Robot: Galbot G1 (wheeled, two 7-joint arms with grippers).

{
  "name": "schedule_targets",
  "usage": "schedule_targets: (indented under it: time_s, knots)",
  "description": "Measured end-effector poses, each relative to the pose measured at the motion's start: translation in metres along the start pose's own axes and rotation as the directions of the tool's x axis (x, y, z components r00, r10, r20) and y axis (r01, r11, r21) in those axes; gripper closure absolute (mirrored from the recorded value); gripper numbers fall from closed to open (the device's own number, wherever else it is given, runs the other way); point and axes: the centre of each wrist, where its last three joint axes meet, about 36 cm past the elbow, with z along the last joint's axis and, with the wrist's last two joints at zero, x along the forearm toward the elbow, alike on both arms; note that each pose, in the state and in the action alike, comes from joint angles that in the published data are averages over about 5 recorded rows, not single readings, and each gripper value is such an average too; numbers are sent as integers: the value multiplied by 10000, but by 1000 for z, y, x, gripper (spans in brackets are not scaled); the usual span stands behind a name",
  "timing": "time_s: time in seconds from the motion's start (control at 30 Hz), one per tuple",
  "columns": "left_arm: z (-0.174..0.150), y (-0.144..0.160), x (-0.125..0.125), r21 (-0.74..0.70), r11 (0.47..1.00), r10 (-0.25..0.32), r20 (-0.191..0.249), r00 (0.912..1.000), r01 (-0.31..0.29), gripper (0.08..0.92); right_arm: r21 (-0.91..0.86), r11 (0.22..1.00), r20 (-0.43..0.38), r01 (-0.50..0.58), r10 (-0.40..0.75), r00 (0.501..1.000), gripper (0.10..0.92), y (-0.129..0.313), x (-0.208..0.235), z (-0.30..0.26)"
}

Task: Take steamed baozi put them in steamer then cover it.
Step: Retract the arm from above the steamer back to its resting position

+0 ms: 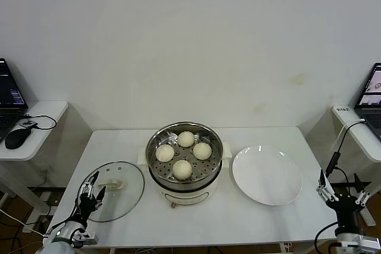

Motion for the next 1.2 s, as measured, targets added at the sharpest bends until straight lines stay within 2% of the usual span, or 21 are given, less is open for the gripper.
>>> schedule_targets:
  time_s: [0.37, 0.63, 1.2]
  knots:
    - [0, -5, -33, 353, 9993, -69, -159, 9999, 75, 177, 159, 9999, -352, 16, -11, 9994, 199, 5, 10, 12]
    - [1, -8, -46, 846, 9964, -78, -227, 9997, 97, 198, 312, 9994, -558, 174, -156, 9983, 199, 8, 16, 20]
    - [5, -15, -53, 1226, 9924, 83, -321, 9995, -43, 673, 532, 9986, -786, 30, 12, 9969, 199, 12, 23, 27]
